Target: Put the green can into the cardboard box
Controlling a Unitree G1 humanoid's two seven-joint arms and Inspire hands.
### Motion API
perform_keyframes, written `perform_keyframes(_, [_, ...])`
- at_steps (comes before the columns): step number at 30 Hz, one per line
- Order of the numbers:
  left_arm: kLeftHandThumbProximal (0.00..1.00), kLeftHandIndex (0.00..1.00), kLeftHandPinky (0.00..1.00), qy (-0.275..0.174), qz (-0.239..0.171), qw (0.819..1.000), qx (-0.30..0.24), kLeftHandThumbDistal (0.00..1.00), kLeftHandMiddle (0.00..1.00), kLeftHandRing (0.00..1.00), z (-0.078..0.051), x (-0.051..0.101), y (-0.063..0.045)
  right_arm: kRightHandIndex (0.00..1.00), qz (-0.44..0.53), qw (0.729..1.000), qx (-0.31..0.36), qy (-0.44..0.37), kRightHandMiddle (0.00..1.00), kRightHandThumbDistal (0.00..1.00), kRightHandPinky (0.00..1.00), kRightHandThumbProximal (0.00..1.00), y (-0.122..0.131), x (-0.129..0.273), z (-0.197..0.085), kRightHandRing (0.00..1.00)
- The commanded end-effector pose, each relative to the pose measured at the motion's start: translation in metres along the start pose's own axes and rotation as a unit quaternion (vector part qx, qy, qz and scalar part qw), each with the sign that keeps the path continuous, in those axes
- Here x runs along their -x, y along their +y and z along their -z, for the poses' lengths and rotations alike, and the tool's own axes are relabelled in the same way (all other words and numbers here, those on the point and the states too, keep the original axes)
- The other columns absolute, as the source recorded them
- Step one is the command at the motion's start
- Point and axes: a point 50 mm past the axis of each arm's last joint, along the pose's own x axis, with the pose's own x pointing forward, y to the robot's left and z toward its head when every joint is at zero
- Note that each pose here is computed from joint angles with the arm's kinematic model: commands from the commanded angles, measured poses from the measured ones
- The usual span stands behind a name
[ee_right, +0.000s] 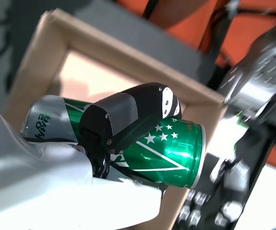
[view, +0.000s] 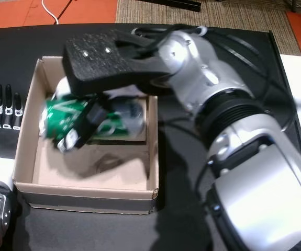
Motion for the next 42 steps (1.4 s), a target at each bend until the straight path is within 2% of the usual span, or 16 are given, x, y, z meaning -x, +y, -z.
perform_keyframes(1, [0.84,0.37,0.65,0.028,-0.046,0.998,0.016,0.04,0.40,0.53,0.022,0.019,0.024,0.00,-0.018,0.999,-0.027,-0.024,0.00,0.02,0.31,0.26,0.000,-0.001,-0.006,0.03])
perform_keyframes(2, [0.84,0.36,0.64,0.027,-0.045,0.998,0.015,0.05,0.39,0.52,0.022,0.019,0.024,0.00,-0.028,0.999,-0.037,-0.030,0.00,0.03,0.29,0.26,0.001,-0.002,-0.006,0.02])
perform_keyframes(4, [0.84,0.35,0.63,0.027,-0.045,0.999,0.011,0.05,0.40,0.52,0.022,0.019,0.024,0.00,-0.036,0.998,-0.044,-0.033,0.00,0.05,0.30,0.28,0.003,-0.004,-0.007,0.03])
perform_keyframes(13, [0.85,0.39,0.64,0.023,-0.053,0.998,0.015,0.03,0.43,0.53,0.020,0.018,0.024,0.00,-0.019,0.997,-0.060,-0.033,0.00,0.00,0.37,0.23,0.002,0.000,0.000,0.07])
perform_keyframes(20, [0.85,0.41,0.65,0.024,-0.046,0.999,0.017,0.03,0.43,0.53,0.017,0.020,0.026,0.00,0.031,0.998,-0.048,-0.031,0.00,0.00,0.35,0.25,-0.001,0.005,0.007,0.04])
perform_keyframes(21, [0.87,0.43,0.69,0.024,-0.041,0.999,0.022,0.03,0.46,0.57,0.017,0.020,0.026,0.00,0.051,0.998,-0.036,-0.029,0.00,0.01,0.35,0.24,-0.002,0.005,0.008,0.05])
perform_keyframes(22, [0.88,0.43,0.69,0.025,-0.038,0.999,0.025,0.03,0.46,0.57,0.017,0.020,0.026,0.05,0.075,0.997,-0.022,-0.024,0.07,0.05,0.38,0.24,-0.003,0.005,0.009,0.12])
perform_keyframes(23, [0.88,0.42,0.69,0.026,-0.036,0.999,0.026,0.03,0.46,0.57,0.016,0.021,0.026,0.13,0.094,0.995,-0.017,-0.023,0.15,0.04,0.43,0.21,-0.004,0.005,0.010,0.21])
perform_keyframes(24, [0.85,0.40,0.69,0.026,-0.039,0.999,0.027,0.03,0.44,0.56,0.016,0.021,0.026,0.27,0.104,0.994,-0.013,-0.023,0.27,0.10,0.50,0.20,-0.005,0.005,0.011,0.34])
perform_keyframes(25, [0.84,0.39,0.69,0.025,-0.042,0.998,0.027,0.03,0.44,0.55,0.016,0.020,0.026,0.33,0.108,0.994,-0.012,-0.022,0.32,0.14,0.55,0.19,-0.005,0.006,0.011,0.41])
perform_keyframes(27, [0.81,0.38,0.68,0.023,-0.052,0.998,0.017,0.05,0.42,0.55,0.015,0.020,0.026,0.49,0.100,0.995,-0.008,-0.020,0.49,0.40,0.66,0.29,-0.006,0.008,0.010,0.56])
perform_keyframes(31, [0.82,0.41,0.71,0.022,-0.053,0.998,0.011,0.04,0.44,0.56,0.014,0.019,0.026,0.66,0.078,0.997,0.016,-0.020,0.66,0.65,0.76,0.40,-0.006,0.010,0.007,0.73])
perform_keyframes(33, [0.83,0.42,0.69,0.023,-0.048,0.998,0.016,0.04,0.44,0.56,0.014,0.019,0.026,0.72,0.072,0.997,0.027,-0.024,0.73,0.63,0.79,0.41,-0.006,0.011,0.005,0.78])
perform_keyframes(35, [0.83,0.41,0.67,0.023,-0.045,0.999,0.019,0.05,0.43,0.53,0.013,0.020,0.026,0.78,0.068,0.997,0.037,-0.028,0.79,0.68,0.81,0.46,-0.006,0.011,0.004,0.83])
perform_keyframes(39, [0.82,0.37,0.66,0.022,-0.051,0.998,0.023,0.05,0.40,0.53,0.012,0.019,0.026,0.87,0.068,0.995,0.068,-0.028,0.90,0.68,0.81,0.52,-0.006,0.013,0.002,0.89])
perform_keyframes(42, [0.84,0.38,0.66,0.022,-0.052,0.998,0.014,0.04,0.41,0.52,0.012,0.019,0.026,0.92,0.068,0.994,0.079,-0.025,0.95,0.69,0.80,0.51,-0.007,0.013,0.001,0.92])
